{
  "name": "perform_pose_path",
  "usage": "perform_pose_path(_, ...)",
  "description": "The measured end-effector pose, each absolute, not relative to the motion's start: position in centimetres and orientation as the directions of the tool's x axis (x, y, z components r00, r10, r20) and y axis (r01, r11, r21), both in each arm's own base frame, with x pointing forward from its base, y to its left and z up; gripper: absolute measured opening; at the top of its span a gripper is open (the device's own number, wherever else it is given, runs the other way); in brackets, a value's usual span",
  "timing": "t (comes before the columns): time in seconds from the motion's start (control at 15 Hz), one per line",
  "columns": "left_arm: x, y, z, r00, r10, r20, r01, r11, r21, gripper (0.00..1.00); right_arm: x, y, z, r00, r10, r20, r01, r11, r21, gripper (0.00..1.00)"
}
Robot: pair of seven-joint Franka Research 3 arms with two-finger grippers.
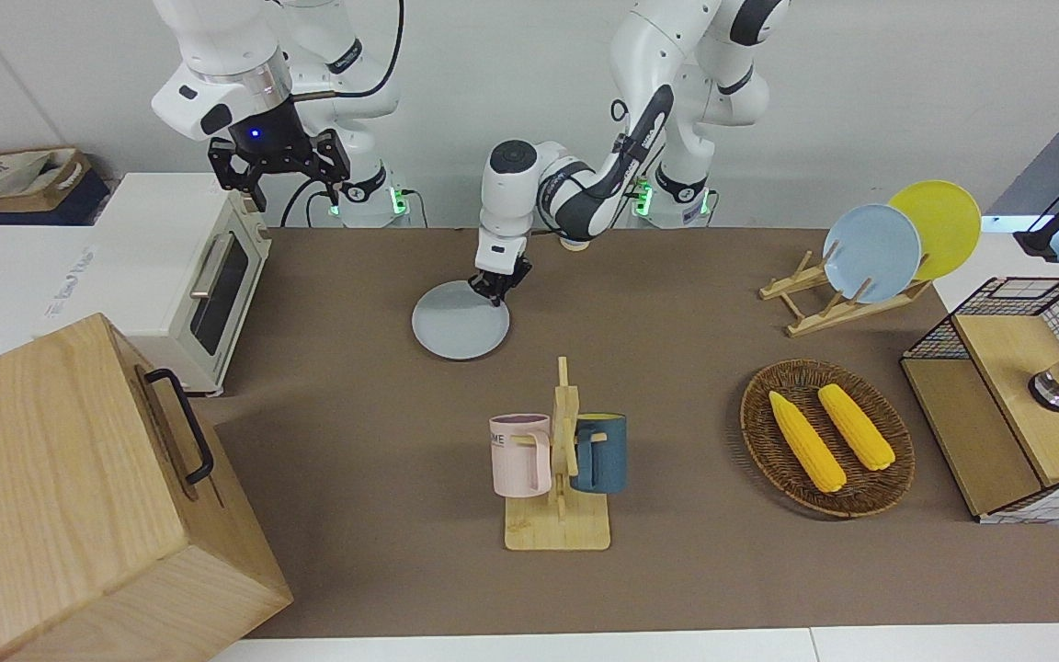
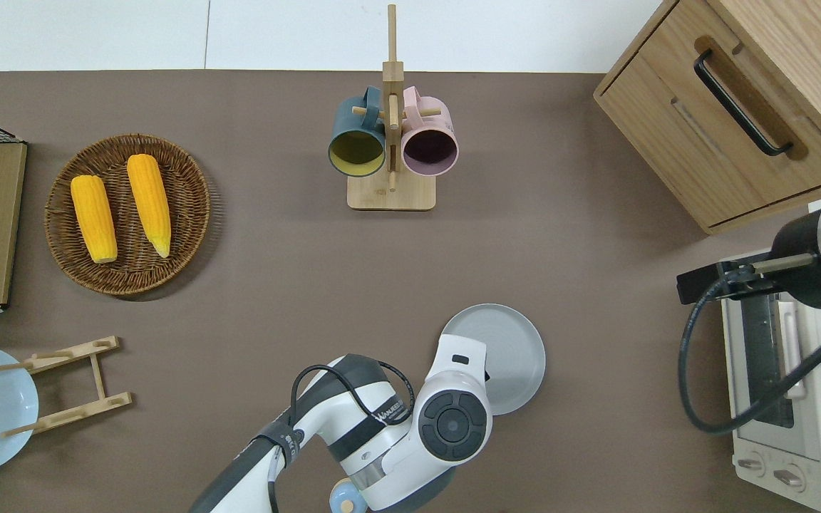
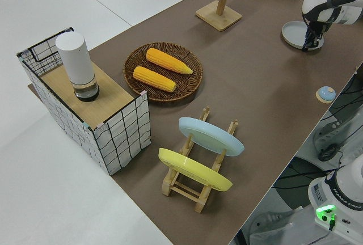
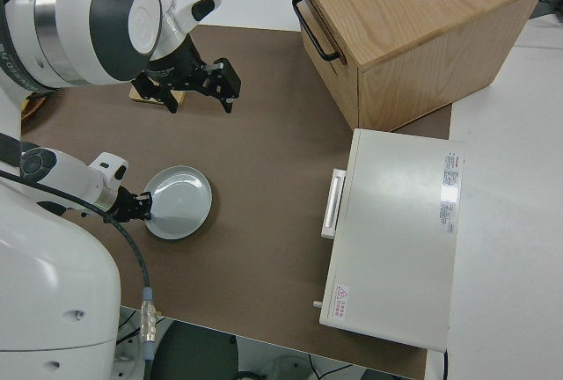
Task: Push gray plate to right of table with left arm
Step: 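Keep pushing the gray plate with the left gripper toward the toaster oven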
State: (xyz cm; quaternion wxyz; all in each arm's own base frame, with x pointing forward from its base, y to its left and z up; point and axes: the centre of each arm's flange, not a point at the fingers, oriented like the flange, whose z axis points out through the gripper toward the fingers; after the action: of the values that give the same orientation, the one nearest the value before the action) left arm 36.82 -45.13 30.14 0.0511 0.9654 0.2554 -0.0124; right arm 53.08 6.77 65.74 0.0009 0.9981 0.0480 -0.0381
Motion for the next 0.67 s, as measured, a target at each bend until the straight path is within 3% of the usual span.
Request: perform_pose_path(0.67, 37.08, -45.98, 30.43, 0.876, 0.482, -0.037, 0.483, -0.872, 0.085, 0.04, 53.08, 6.77, 65.74, 0.992, 0.096, -0.076, 0.096, -0.995, -0.002, 0.99)
